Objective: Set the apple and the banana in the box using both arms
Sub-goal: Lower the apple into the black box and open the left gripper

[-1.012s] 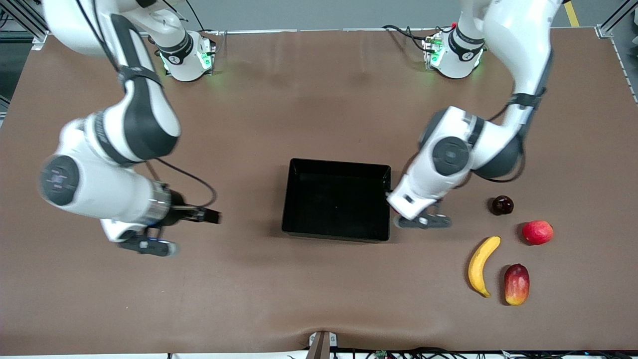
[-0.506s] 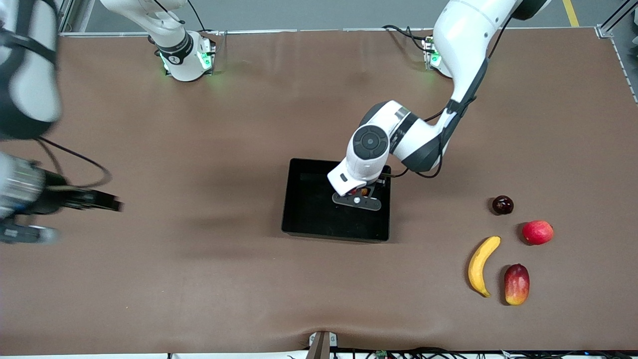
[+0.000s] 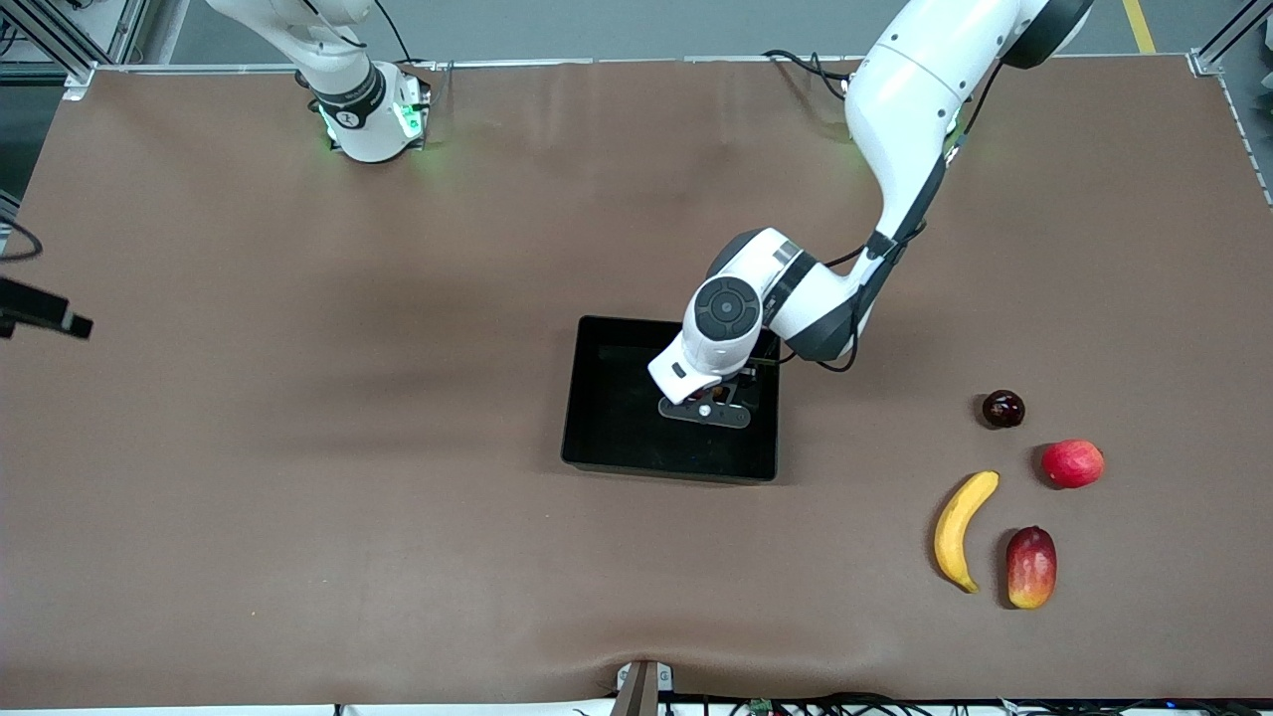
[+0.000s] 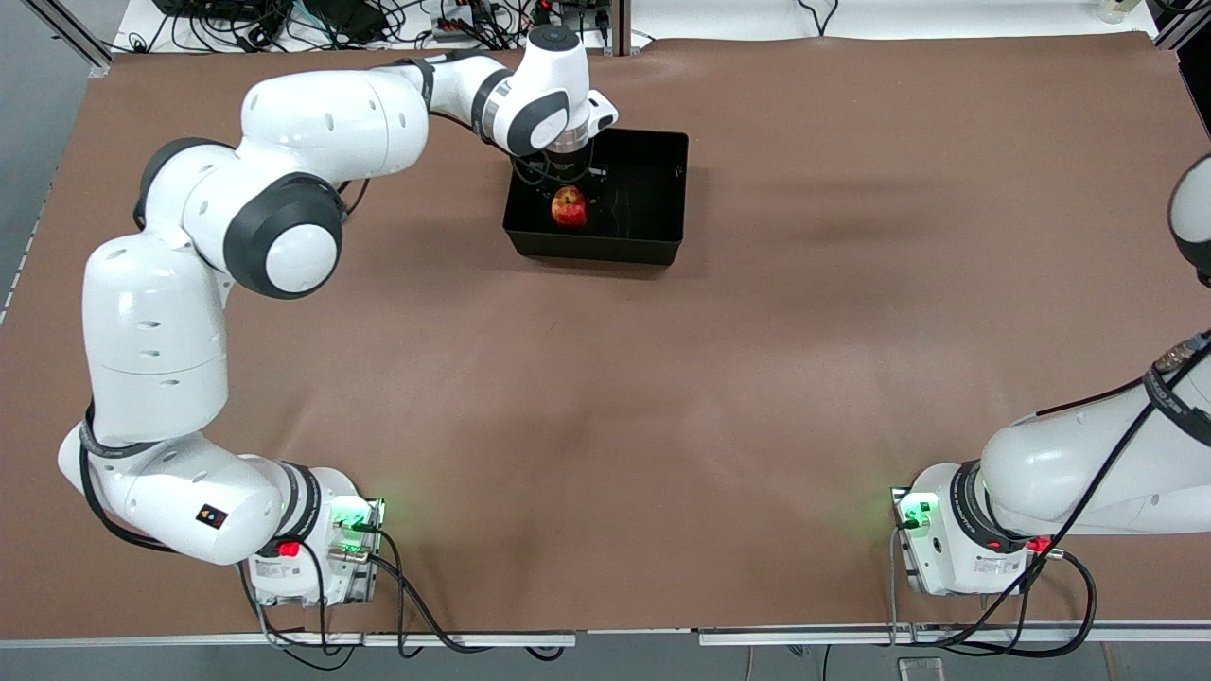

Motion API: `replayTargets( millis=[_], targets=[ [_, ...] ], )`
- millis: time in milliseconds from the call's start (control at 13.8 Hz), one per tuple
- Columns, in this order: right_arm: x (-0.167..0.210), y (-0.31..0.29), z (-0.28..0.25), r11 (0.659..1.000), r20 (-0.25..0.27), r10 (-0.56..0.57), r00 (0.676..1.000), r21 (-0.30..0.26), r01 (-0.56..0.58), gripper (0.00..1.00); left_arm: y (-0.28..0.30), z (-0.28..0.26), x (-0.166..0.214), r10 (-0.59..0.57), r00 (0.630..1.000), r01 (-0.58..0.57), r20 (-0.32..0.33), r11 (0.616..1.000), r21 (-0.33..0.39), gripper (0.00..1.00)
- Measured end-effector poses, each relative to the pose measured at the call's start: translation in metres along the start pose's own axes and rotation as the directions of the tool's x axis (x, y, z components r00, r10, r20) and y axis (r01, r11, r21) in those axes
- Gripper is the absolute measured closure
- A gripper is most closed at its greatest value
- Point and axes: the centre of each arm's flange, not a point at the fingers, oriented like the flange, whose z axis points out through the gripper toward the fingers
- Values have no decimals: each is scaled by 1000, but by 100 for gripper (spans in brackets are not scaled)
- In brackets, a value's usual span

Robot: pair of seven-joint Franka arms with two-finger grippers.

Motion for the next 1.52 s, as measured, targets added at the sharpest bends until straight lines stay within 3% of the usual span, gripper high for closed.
replayTargets(
  millis=[289,578,867,940,1229,1518],
  targets=[
    [-33,-4,-7,999,43,-12,999,-44,14,0,4,21,-2,-8,1000,8,16,1000,1,34],
    [-37,-18,-20,998,12,-38,999,-49,39,0,4,27,-2,-65,998,65,23,998,4,34],
    [-43,-55,-26,993,4,-103,995,-54,103,0,3,23,2,-73,997,73,13,997,-1,1],
    [-45,-59,-28,992,1,-112,994,-59,112,0,2,17,6,-77,997,77,2,997,-6,1],
    [-48,-62,-31,989,-5,-123,992,-85,122,0,-22,-39,28,-120,990,117,-79,992,-38,0],
    [-44,-79,-32,977,-28,-159,987,-152,153,0,-81,-120,45,-175,974,169,-144,984,-52,0]
  ],
)
